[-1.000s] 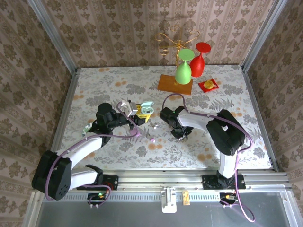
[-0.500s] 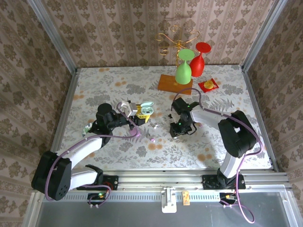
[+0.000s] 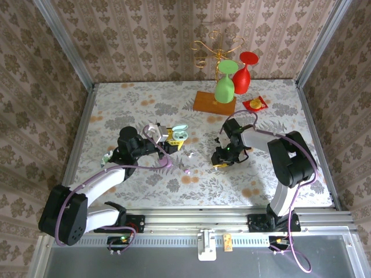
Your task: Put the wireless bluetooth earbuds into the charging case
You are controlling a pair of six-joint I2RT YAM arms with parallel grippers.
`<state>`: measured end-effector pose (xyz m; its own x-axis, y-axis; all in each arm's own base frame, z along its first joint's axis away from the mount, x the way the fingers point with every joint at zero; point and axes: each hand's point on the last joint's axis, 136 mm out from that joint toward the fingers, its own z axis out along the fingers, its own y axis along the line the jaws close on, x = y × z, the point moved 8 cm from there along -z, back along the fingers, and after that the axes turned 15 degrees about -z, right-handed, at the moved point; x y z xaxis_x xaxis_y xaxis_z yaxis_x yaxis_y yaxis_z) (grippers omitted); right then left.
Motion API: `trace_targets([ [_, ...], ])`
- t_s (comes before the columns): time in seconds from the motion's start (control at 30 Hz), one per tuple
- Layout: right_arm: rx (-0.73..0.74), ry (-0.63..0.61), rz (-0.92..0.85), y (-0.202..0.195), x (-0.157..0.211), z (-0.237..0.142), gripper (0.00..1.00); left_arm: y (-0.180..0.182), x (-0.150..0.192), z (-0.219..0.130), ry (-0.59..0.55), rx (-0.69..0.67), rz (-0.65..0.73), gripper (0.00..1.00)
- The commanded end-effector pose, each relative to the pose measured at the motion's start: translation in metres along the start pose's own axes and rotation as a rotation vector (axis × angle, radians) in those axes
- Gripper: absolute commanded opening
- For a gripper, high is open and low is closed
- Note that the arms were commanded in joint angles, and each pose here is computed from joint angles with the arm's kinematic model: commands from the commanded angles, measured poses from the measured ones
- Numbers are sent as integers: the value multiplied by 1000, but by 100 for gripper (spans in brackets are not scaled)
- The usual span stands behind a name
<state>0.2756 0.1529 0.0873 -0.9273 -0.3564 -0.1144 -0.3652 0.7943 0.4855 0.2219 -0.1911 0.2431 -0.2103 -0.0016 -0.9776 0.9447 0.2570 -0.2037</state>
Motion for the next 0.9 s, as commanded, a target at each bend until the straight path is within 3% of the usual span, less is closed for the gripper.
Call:
trace_targets([
  [0.0,75,34,17,-10,8,-2,31,-1,-2,-4,-5,-3,25,24],
  [0.2,123,20,14,-10,6,-10,32,-2,-1,-4,-4,-3,22,24],
  [0.87,32,10,34,-10,10,4,23,-1,0,-3,0,-3,18,24],
])
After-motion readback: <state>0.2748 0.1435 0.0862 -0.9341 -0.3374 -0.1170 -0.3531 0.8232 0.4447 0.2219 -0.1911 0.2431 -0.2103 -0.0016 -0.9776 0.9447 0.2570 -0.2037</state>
